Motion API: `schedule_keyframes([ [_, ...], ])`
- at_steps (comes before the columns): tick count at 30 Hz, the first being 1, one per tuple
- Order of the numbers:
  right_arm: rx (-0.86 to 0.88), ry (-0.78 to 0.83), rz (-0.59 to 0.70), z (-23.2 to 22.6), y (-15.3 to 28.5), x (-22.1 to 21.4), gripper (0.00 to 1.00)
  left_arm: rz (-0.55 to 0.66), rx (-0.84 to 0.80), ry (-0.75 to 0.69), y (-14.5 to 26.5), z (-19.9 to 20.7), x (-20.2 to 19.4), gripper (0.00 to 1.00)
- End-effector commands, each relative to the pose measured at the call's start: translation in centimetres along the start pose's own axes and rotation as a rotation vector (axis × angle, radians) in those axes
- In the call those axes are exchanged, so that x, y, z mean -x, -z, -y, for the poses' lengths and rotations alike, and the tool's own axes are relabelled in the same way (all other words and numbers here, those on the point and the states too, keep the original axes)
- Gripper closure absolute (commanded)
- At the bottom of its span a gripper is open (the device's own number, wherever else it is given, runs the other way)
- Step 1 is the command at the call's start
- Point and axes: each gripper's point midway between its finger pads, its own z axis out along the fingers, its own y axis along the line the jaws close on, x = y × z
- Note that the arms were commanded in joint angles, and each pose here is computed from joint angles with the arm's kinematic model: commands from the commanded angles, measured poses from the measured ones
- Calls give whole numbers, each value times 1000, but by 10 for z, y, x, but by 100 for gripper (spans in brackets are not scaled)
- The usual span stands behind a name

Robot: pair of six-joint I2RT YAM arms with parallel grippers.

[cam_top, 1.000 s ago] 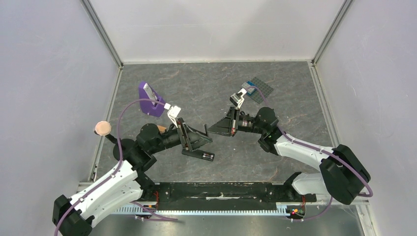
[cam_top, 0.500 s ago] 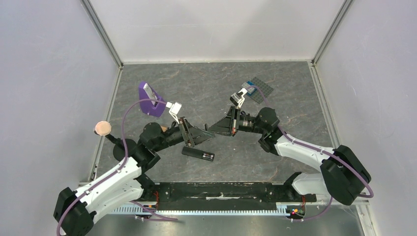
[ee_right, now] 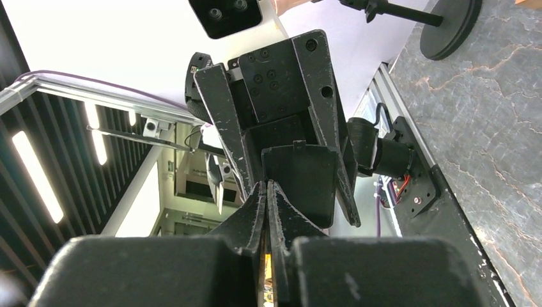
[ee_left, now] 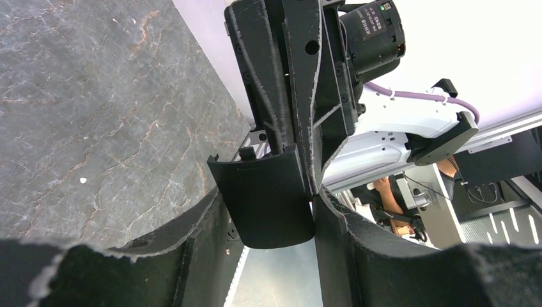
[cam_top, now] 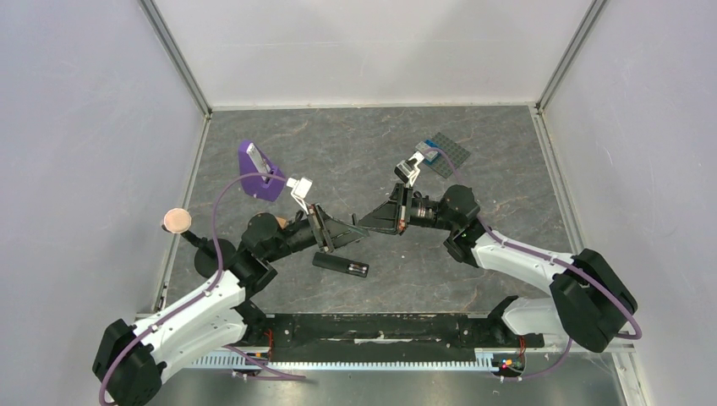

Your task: Load the batteries into the remote control

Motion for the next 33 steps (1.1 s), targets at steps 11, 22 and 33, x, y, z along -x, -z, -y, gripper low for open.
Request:
schedule_keyframes([
  [11, -67, 149, 105, -13, 1, 19, 34, 29, 34, 16, 1, -3, 6, 82],
  [22, -280, 517, 261, -8, 24, 39, 27, 173, 187, 194, 7, -19, 29, 84],
  [33, -359, 740, 398, -11, 16, 18, 29, 357, 243, 574, 19, -32, 46, 85],
])
